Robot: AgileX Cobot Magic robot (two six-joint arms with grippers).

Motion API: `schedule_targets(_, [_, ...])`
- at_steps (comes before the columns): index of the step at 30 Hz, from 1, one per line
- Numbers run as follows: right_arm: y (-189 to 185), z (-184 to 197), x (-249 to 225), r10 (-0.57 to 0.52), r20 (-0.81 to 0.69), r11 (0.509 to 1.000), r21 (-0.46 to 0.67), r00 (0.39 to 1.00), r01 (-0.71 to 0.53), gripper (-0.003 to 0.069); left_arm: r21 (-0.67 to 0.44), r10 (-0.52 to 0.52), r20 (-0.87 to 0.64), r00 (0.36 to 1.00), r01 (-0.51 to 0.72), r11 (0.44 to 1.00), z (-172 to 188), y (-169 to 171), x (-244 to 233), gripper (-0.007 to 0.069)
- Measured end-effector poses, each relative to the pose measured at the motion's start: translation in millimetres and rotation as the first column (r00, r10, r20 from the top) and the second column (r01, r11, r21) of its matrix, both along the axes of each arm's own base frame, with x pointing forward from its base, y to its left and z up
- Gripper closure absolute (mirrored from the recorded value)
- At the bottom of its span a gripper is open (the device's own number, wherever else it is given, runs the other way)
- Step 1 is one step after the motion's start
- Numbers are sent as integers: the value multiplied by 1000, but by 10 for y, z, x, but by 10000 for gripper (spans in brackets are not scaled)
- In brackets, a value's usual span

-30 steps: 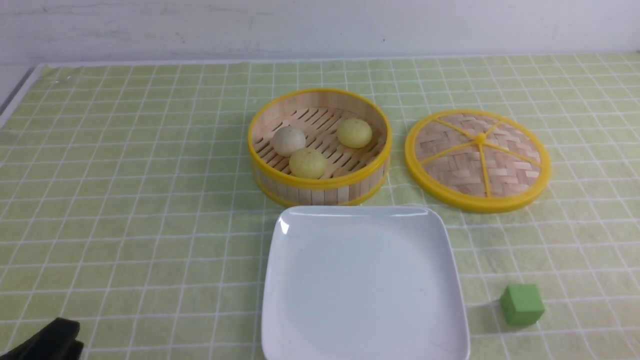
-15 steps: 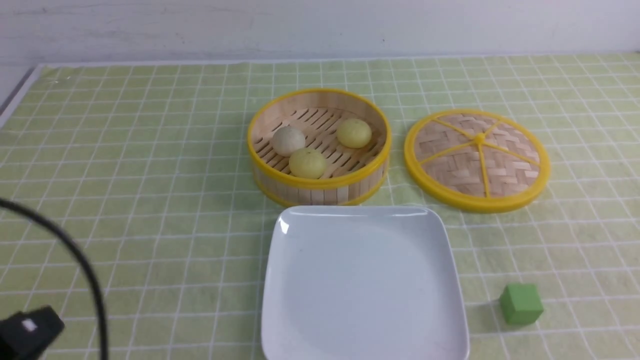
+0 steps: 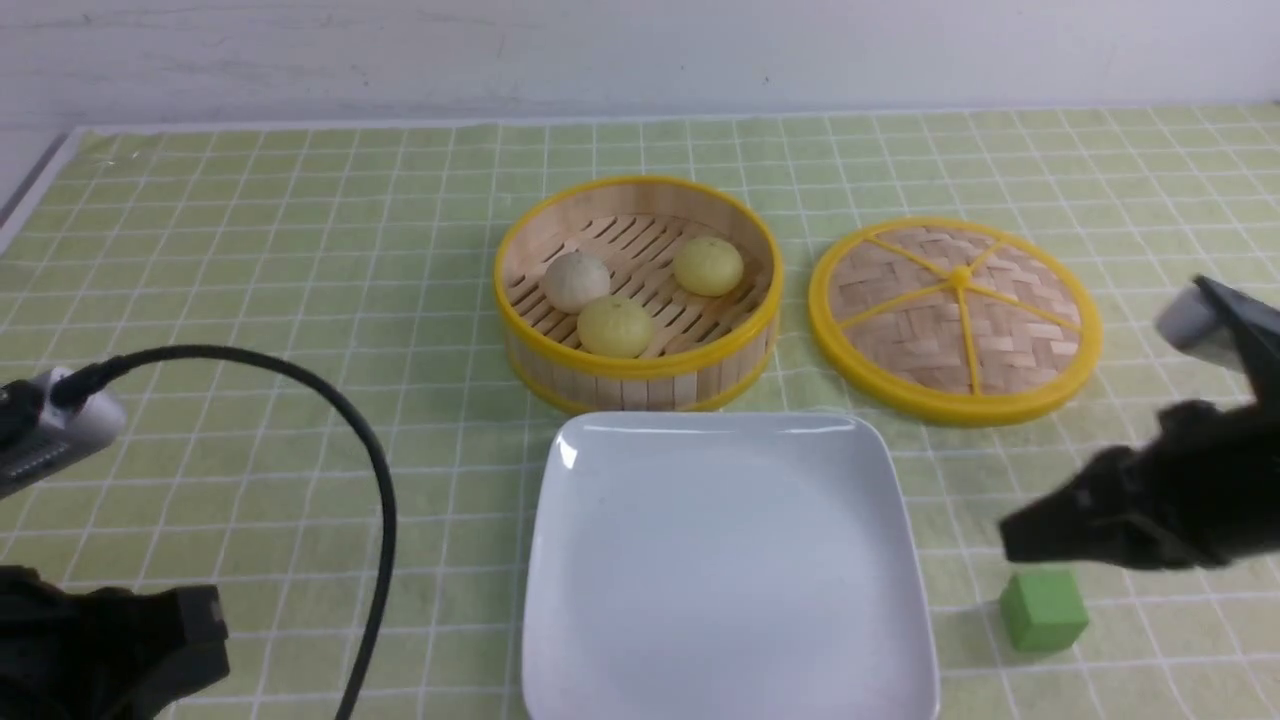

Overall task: Put the steamed buns into the plate on the green tablecloth.
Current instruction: 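Reach toward a bun in the bamboo steamer with the right gripper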

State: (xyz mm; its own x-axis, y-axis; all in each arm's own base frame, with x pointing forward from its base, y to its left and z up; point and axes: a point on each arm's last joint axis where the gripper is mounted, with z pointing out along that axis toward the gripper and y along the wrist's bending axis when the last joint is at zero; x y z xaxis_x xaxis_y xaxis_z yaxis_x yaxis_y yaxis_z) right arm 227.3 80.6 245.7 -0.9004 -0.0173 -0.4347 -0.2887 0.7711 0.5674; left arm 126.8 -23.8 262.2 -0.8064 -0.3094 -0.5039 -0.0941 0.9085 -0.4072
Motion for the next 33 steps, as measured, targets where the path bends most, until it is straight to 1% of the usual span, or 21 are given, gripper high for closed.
schedule_targets(1, [137,24,142,47,36,999,1,998,-47,505,3,-4,-1,1000,4,1000,-6,0,11,619])
schedule_targets(2, [234,29,216,69,51,998,-6,996,-69,480,4,-6,0,1000,6,1000,-6,0,13,615])
schedule_targets(3, [357,21,352,106,70,994,-22,992,-105,436,9,-10,5,1000,10,1000,-5,1,16,608])
schedule_targets(5, [521,86,556,140,116,990,-53,983,-134,394,8,-8,9,1000,8,1000,-3,2,18,596])
schedule_targets(7, [683,159,846,171,176,981,-117,969,-152,354,11,-7,12,1000,7,1000,-2,4,21,573])
schedule_targets(9, [807,222,1108,208,237,969,-179,949,-168,330,25,-9,14,1000,8,1000,-4,13,22,540])
schedule_targets(11, [900,255,1308,214,267,963,-218,940,-158,315,37,-11,13,1000,10,999,-7,21,21,507])
schedule_targets(12, [948,268,1430,204,278,963,-229,939,-141,311,40,-11,13,1000,11,999,-8,23,21,494])
schedule_targets(15, [1072,251,1726,187,302,962,-250,935,-112,292,45,-12,13,1000,11,999,-9,26,21,424])
schedule_targets(17, [1156,178,1954,165,310,962,-258,936,-84,280,46,-12,13,1000,12,999,-9,26,21,376])
schedule_targets(18, [1164,130,1985,165,304,961,-264,938,-84,279,46,-12,13,1000,12,999,-9,26,21,372])
schedule_targets(20, [1228,12,2223,140,312,960,-277,940,-51,271,47,-12,14,1000,11,999,-9,27,21,326])
schedule_targets(24, [1295,-219,2460,137,314,952,-302,940,-37,269,49,-11,16,1000,10,999,-8,29,23,310])
schedule_targets(25, [1298,-214,2469,135,319,953,-300,938,-35,269,49,-11,16,1000,10,999,-8,29,23,310])
schedule_targets(29, [1333,-418,2587,129,324,951,-308,937,-24,280,50,-11,17,1000,10,999,-8,29,24,308])
schedule_targets(30, [1341,-497,2621,123,325,951,-309,938,-18,311,50,-11,17,1000,10,999,-8,29,24,308])
schedule_targets(32, [1347,-514,2626,123,326,951,-309,937,-17,360,50,-10,18,1000,10,999,-7,29,25,308])
schedule_targets(33, [1348,-519,2615,129,312,950,-312,941,-27,427,50,-10,19,1000,9,999,-7,30,26,308])
